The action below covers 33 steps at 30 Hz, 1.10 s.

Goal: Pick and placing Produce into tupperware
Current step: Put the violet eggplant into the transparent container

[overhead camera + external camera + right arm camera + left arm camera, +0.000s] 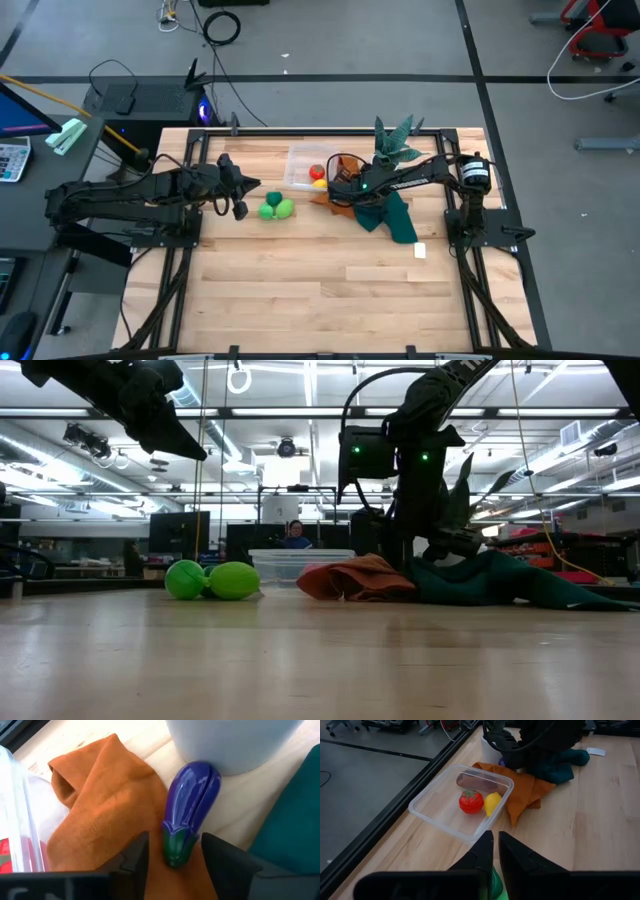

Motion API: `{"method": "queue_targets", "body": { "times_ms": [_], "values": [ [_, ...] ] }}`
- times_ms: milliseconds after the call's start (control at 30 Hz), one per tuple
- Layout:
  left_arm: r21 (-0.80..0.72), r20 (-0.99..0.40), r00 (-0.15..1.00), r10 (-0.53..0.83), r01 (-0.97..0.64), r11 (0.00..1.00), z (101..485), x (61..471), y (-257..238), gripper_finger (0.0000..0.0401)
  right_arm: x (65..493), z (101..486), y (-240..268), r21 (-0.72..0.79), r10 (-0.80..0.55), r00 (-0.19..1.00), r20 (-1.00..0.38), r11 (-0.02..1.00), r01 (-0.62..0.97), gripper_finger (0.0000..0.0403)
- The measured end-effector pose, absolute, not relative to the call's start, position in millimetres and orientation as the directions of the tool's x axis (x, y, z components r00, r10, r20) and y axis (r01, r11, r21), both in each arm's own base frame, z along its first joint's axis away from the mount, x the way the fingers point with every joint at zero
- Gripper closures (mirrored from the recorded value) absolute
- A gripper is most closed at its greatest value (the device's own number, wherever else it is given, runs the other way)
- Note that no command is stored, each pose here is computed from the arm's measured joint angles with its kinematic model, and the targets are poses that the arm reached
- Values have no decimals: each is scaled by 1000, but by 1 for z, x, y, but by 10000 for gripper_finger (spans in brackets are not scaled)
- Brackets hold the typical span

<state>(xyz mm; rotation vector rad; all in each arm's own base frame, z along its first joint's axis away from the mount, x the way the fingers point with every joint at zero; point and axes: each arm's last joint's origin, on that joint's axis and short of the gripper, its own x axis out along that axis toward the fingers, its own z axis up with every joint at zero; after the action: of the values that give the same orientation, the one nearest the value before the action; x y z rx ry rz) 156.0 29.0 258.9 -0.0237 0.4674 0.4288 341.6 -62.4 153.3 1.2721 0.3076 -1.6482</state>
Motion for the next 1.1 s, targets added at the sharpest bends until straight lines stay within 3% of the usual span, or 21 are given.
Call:
{"method": "queue_targets", "body": {
  "times_ms": [200,1100],
  "values": [
    [75,-442,806,395,-406,911,259,156,29,362,340,153,-69,343,-532,33,-846,-496,798,230],
    [75,-442,805,396,-407,911,259,156,29,371,333,140,-73,326,-489,32,-871,-529,783,251]
  ]
}}
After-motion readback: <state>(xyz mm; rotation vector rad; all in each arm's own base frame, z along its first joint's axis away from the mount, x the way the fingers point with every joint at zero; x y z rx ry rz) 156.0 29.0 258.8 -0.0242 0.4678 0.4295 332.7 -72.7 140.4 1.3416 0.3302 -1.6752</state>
